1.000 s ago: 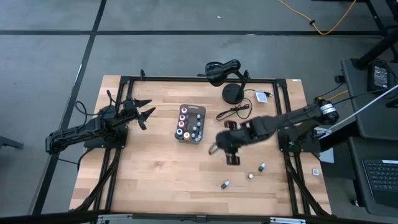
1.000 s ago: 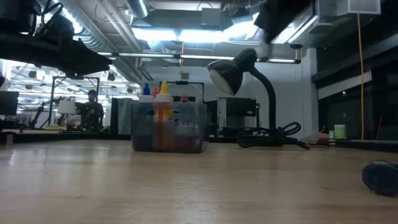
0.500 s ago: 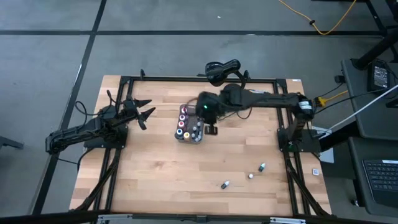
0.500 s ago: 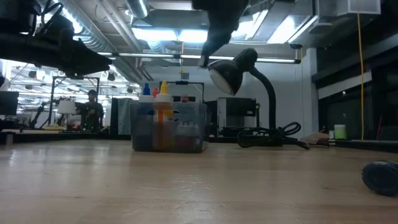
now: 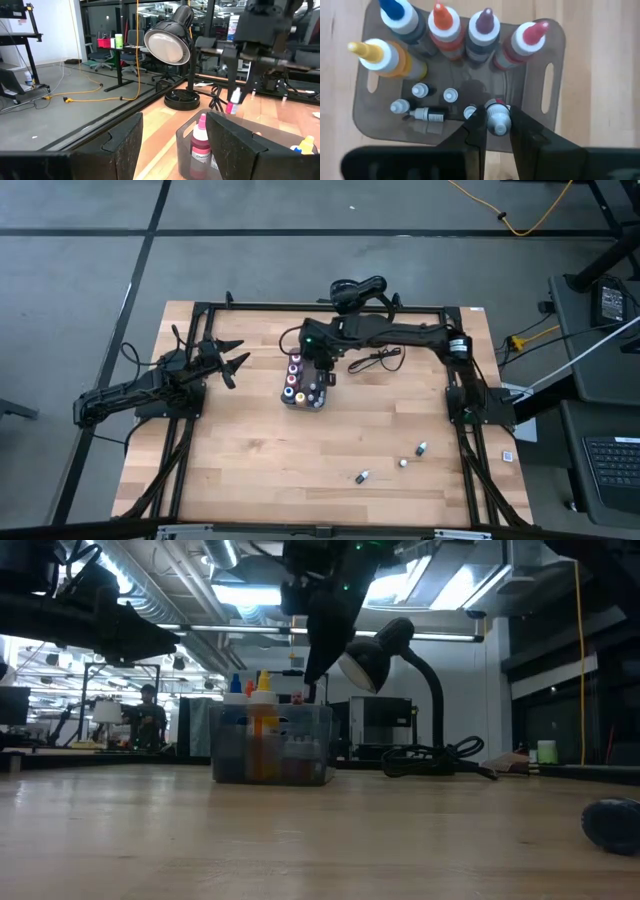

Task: Pick & Place food coloring
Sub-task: Put the small red food coloring bottle into the gray transparent bin

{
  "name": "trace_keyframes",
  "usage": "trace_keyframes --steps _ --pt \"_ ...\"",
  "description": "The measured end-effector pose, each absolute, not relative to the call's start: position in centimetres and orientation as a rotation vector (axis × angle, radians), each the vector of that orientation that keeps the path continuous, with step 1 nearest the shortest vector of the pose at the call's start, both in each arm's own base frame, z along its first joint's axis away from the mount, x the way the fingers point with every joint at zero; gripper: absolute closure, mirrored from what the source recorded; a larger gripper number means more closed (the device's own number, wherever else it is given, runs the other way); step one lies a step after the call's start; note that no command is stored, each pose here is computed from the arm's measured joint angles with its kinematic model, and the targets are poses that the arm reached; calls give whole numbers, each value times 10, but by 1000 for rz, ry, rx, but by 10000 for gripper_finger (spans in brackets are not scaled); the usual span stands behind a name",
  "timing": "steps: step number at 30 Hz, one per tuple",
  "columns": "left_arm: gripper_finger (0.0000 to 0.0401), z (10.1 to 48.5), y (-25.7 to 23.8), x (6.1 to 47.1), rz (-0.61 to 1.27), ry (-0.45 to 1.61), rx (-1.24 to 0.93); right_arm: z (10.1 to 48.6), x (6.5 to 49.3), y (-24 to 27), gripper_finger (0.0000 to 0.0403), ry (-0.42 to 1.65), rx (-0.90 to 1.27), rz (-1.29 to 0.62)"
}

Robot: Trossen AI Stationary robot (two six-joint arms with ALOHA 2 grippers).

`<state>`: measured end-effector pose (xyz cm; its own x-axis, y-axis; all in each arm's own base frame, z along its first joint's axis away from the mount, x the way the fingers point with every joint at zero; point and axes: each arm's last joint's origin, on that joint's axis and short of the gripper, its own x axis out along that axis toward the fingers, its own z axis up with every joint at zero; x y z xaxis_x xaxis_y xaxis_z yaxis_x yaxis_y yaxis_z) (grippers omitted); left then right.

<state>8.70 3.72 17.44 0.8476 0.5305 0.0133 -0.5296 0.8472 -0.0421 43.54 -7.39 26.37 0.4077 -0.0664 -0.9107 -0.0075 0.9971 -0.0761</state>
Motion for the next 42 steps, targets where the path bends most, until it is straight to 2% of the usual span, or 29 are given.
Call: trace_keyframes --steps 33,42 --pt "189 174 37 87 559 -25 -37 181 468 -81 336 1226 -96 55" --pt "189 174 37 87 559 -25 -37 177 470 -92 336 1209 -90 32"
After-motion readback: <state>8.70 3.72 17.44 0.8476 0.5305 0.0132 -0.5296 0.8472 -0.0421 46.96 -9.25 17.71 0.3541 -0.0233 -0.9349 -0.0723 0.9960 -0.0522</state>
